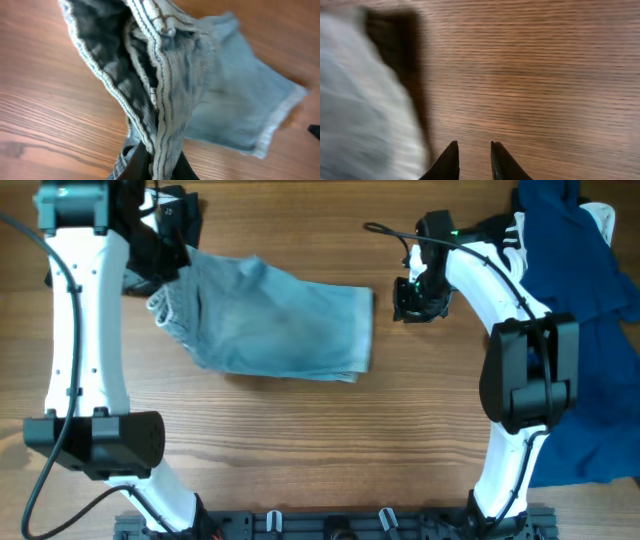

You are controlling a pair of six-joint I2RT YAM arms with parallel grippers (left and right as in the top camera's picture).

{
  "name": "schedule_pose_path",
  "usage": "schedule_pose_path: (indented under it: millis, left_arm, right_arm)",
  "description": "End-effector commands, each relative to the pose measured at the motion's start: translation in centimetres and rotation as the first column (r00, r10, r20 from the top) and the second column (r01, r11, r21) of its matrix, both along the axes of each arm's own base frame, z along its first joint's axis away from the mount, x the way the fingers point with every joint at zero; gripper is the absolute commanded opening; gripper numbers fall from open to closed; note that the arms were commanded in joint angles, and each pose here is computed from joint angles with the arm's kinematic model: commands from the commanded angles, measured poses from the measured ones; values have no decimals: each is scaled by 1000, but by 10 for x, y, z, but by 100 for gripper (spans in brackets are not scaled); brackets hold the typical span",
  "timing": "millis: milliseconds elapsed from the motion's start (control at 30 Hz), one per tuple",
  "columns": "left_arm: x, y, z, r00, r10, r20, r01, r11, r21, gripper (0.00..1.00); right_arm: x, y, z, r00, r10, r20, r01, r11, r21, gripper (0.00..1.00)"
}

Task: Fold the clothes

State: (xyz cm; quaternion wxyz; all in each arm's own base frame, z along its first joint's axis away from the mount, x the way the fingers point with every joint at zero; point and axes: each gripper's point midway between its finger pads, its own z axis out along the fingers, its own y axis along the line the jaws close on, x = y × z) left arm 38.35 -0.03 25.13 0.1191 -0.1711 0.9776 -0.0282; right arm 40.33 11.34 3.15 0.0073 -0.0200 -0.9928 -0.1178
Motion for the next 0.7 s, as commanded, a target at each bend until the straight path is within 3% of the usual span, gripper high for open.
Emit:
schedule_pose_path:
  millis: [0, 200, 300, 600, 667]
  left_arm:
    - [0, 4, 35, 994, -26, 109, 24, 999, 25, 4]
    - [5, -46, 37, 982, -125, 140, 140, 985, -101, 6]
    - [5, -75, 27, 974, -197, 114, 210, 971, -115, 17]
    - [14, -158, -49, 927, -371, -54, 361, 922, -144, 9]
    - [15, -170, -63, 915, -395, -82, 381, 913, -145, 12]
  right_arm:
    - [-7, 20, -3, 999, 37, 11, -37, 999, -3, 22]
    - [-7, 45, -8, 997, 69, 47, -69, 998, 7, 23]
    - [-7, 46, -8, 997, 64, 48, -65, 998, 8, 23]
    - [-6, 46, -9, 996, 74, 54, -74, 997, 4, 22]
    - [-6, 46, -8, 996, 73, 54, -74, 997, 4, 23]
